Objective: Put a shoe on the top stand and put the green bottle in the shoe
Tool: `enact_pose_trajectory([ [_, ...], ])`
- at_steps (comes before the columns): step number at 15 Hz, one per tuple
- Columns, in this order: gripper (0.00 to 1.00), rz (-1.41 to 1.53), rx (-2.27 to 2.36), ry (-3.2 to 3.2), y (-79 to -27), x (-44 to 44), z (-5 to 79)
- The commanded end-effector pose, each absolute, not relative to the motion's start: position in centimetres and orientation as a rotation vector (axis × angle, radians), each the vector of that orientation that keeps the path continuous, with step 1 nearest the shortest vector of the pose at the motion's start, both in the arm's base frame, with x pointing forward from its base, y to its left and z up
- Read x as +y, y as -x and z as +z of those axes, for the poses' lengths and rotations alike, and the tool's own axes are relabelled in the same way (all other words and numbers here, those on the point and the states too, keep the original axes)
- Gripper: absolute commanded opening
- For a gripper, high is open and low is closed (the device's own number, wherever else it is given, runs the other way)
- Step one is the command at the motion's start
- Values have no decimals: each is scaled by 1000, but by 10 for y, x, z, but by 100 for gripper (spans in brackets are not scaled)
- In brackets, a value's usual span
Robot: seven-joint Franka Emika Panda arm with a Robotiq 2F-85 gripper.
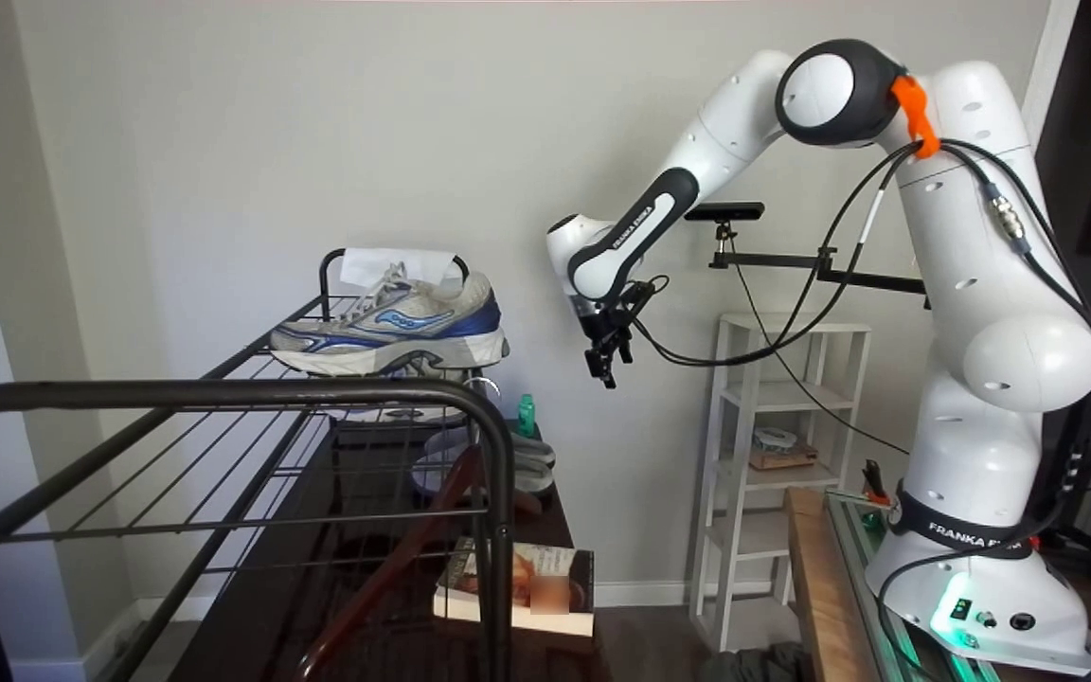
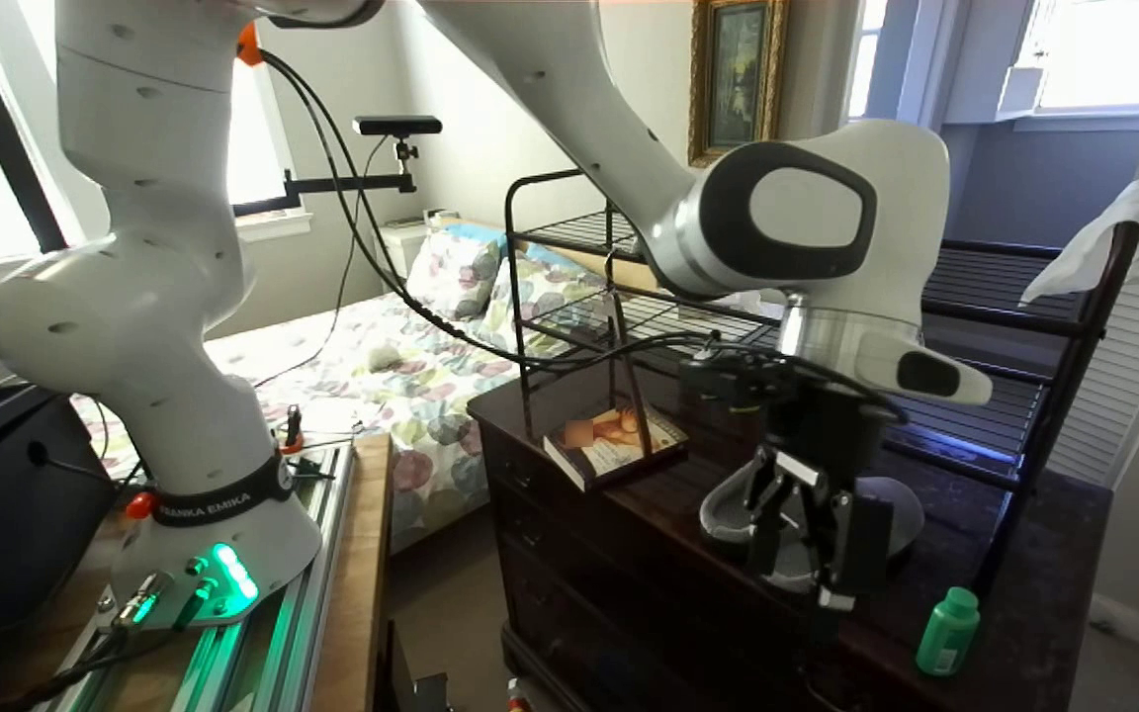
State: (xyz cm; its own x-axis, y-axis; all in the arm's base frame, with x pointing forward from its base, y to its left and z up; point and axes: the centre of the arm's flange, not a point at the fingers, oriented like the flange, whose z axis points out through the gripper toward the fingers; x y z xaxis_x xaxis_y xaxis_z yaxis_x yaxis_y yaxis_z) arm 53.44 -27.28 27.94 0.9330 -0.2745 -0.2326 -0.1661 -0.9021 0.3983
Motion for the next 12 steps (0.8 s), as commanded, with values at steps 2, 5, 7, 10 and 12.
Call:
enact_pose_trajectory([
  [2, 100, -444, -269, -2675, -562, -269, 280],
  [5, 100, -454, -262, -2668, -569, -267, 275],
  [7, 100, -456, -271, -2668, -566, -270, 276],
  [10, 100, -362, -225, -2699, -579, -281, 287],
  [12, 100, -298, -205, -2705, -590, -284, 286],
])
